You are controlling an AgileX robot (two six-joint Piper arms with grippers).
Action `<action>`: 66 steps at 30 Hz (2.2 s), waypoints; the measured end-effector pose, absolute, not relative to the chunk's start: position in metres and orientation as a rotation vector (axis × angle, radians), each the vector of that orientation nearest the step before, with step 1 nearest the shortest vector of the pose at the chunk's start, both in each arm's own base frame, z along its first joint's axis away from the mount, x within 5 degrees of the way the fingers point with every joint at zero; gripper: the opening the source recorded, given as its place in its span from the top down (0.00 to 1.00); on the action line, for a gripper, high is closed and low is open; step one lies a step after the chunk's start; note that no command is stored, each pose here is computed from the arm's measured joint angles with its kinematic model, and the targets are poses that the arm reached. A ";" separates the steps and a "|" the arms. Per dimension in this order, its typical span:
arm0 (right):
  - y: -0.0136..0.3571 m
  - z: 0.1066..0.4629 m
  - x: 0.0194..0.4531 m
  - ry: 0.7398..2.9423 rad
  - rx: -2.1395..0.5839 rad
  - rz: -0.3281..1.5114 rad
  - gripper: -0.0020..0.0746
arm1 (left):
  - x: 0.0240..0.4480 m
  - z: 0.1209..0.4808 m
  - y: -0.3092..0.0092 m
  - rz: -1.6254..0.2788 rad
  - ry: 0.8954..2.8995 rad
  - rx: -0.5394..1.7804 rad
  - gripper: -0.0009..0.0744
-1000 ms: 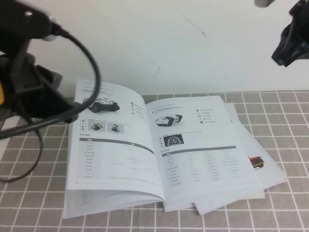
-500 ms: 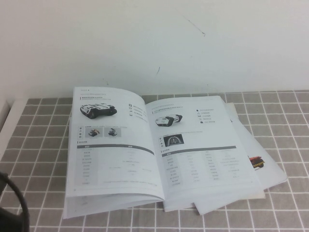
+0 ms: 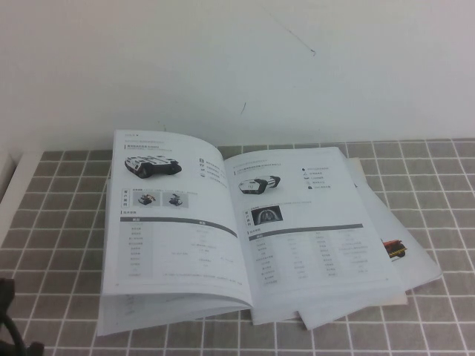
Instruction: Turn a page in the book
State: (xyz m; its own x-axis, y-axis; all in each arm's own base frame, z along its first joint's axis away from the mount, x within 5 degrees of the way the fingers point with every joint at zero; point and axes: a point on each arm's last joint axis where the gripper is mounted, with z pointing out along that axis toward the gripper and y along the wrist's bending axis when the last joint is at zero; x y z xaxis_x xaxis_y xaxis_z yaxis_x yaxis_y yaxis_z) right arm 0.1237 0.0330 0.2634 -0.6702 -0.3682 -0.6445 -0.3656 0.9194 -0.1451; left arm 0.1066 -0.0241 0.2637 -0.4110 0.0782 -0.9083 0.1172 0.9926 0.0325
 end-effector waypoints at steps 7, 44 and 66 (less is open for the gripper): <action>0.030 0.256 0.113 2.353 -0.478 0.011 0.98 | 0.107 0.262 -0.031 -0.111 1.953 0.188 0.99; 0.029 0.253 0.110 2.392 -0.481 0.009 0.98 | 0.070 0.243 -0.018 -0.468 2.000 -0.130 0.99; 0.029 0.253 0.110 2.395 -0.478 0.015 0.98 | 0.053 0.196 -0.001 -0.084 1.720 -0.070 0.99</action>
